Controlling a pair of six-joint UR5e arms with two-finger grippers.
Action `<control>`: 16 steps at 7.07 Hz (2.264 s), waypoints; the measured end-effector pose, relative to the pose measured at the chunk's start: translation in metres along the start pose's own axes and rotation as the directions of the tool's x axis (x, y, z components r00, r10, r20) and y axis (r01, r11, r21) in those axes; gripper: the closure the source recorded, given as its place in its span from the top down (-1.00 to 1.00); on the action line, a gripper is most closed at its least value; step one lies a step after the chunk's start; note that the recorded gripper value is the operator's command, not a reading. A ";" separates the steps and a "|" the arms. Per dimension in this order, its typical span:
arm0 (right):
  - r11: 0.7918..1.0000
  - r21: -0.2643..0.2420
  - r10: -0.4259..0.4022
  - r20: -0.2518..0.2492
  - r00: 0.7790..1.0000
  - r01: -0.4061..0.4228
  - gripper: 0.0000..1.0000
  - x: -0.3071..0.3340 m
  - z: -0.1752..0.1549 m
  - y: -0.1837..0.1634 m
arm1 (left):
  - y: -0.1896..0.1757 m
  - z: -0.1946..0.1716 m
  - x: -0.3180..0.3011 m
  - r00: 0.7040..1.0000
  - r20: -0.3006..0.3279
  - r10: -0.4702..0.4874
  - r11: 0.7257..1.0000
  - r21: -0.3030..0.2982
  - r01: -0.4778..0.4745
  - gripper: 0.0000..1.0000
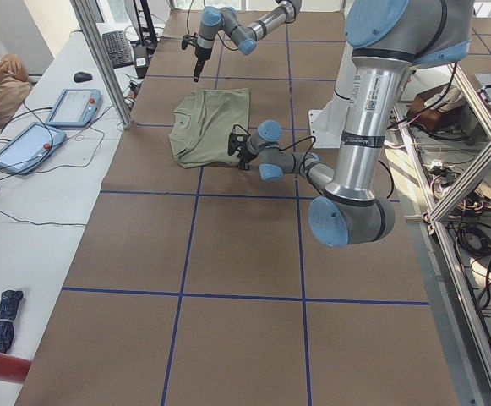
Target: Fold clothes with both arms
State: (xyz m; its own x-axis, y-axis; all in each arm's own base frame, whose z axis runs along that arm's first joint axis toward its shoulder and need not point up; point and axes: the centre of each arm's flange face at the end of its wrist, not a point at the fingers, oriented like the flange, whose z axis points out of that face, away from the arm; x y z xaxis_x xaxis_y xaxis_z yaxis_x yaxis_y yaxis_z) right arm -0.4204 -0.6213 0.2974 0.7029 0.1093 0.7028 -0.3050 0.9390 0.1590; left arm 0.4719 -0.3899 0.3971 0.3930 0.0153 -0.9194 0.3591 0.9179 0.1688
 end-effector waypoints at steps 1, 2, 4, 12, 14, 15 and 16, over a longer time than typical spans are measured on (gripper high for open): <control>1.000 0.000 0.000 0.000 1.000 0.000 1.00 0.000 0.000 0.000 | 0.004 0.001 0.002 1.000 -0.002 -0.003 1.000 -0.006 0.003 -1.00; 1.000 -0.001 0.000 -0.001 1.000 0.000 1.00 0.001 0.001 0.000 | 0.008 0.002 0.005 1.000 -0.006 -0.002 1.000 -0.012 0.001 -1.00; 1.000 -0.001 -0.002 -0.002 1.000 0.002 1.00 0.001 0.001 0.000 | 0.008 -0.004 0.010 1.000 -0.020 0.008 1.000 -0.015 -0.008 -1.00; 1.000 -0.001 -0.003 0.004 1.000 0.003 1.00 -0.004 0.000 0.003 | -0.304 0.039 -0.095 0.873 0.374 0.313 0.909 0.147 -0.389 -1.00; 1.000 0.000 0.001 0.010 1.000 -0.001 1.00 -0.007 -0.002 0.004 | -0.351 0.050 -0.088 0.821 0.444 0.358 0.878 0.138 -0.458 1.00; 1.000 -0.003 0.026 0.015 1.000 -0.026 0.93 -0.014 -0.002 0.009 | -0.357 0.039 -0.088 0.802 0.442 0.402 0.854 0.135 -0.502 1.00; 0.997 -0.009 0.082 0.028 0.996 -0.081 0.85 -0.031 -0.004 0.017 | -0.354 0.025 -0.081 0.819 0.379 0.431 0.852 0.129 -0.508 1.00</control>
State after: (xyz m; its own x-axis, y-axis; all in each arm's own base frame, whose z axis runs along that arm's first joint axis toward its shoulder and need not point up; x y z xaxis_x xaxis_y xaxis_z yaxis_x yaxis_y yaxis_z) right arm -0.4449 -0.6079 0.2759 0.6571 0.1762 0.7329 -0.3552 0.9300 0.0949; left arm 0.3341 -0.7263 0.4207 0.7976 0.2574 -0.5455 0.2153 0.7233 0.6561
